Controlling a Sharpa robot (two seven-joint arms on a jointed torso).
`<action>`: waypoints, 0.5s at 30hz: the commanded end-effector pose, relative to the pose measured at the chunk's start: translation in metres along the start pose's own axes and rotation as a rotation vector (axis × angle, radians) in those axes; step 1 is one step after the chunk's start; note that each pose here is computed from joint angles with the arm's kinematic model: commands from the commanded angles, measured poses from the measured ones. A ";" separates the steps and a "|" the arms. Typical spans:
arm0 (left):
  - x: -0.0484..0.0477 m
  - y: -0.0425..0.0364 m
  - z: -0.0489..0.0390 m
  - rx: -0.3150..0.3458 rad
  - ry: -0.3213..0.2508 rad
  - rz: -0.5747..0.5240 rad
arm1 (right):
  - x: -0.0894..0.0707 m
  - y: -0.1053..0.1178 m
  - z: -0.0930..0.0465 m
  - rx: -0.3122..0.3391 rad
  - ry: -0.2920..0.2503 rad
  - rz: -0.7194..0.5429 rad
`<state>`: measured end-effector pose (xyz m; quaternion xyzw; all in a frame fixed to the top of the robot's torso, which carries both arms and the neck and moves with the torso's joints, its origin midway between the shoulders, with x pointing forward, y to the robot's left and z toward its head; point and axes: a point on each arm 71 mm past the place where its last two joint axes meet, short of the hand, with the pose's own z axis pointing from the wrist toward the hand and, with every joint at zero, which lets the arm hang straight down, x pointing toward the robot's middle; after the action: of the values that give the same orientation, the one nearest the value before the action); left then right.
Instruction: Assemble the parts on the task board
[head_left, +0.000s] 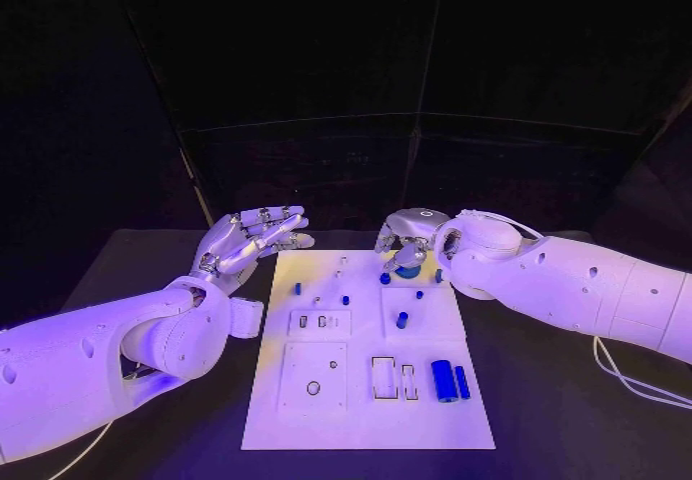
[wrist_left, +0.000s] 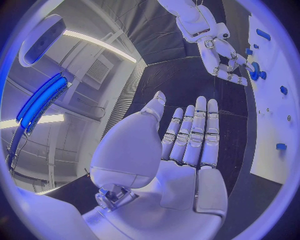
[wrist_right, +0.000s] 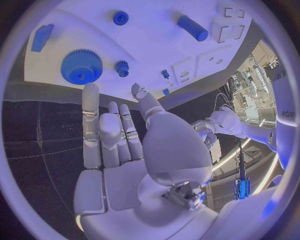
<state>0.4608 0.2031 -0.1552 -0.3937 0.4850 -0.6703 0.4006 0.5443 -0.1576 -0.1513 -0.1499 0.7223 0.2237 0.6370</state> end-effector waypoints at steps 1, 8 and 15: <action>0.0016 -0.0007 0.0005 0.004 0.021 -0.003 | -0.003 0.001 -0.001 -0.011 -0.025 0.034; 0.0022 0.0002 0.0014 -0.001 0.025 -0.005 | 0.002 0.001 -0.001 0.003 0.013 0.042; 0.0026 0.0009 0.0020 -0.005 0.028 -0.007 | 0.016 -0.001 -0.002 0.018 0.057 0.034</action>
<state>0.4622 0.2015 -0.1564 -0.3944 0.4887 -0.6699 0.3961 0.5401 -0.1589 -0.1685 -0.1422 0.7398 0.2247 0.6180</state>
